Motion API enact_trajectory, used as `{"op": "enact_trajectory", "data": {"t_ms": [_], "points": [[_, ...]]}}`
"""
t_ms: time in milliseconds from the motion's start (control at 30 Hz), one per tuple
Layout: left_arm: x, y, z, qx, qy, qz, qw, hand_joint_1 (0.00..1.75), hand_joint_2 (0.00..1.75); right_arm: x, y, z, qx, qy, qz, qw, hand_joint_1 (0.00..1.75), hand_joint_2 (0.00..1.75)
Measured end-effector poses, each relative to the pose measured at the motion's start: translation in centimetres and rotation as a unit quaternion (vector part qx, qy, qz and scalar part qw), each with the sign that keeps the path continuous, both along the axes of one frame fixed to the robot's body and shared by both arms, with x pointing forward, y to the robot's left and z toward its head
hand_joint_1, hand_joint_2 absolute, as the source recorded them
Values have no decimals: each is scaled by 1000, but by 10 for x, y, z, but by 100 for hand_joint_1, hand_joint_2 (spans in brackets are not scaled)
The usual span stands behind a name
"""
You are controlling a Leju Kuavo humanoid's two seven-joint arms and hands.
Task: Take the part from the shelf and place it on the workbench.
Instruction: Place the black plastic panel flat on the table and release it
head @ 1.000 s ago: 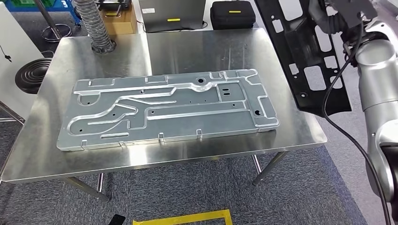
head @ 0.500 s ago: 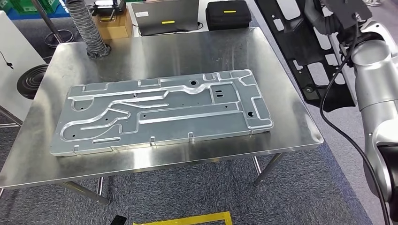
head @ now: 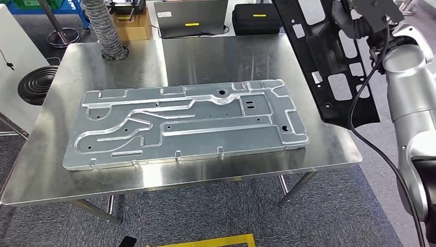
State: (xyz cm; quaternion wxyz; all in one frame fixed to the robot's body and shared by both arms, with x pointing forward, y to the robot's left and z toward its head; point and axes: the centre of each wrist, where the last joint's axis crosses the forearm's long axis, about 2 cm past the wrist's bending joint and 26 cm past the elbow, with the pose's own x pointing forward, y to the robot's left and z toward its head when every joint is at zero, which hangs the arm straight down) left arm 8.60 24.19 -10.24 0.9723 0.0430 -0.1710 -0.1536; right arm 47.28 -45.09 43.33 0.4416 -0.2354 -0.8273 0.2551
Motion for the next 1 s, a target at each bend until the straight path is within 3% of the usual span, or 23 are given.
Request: {"op": "enact_trajectory", "data": {"t_ms": [1000], "points": [[0,1,0,0,-1,-1,1000,0,175,2,3,-2,-3,2,4,1000,175,175]]}}
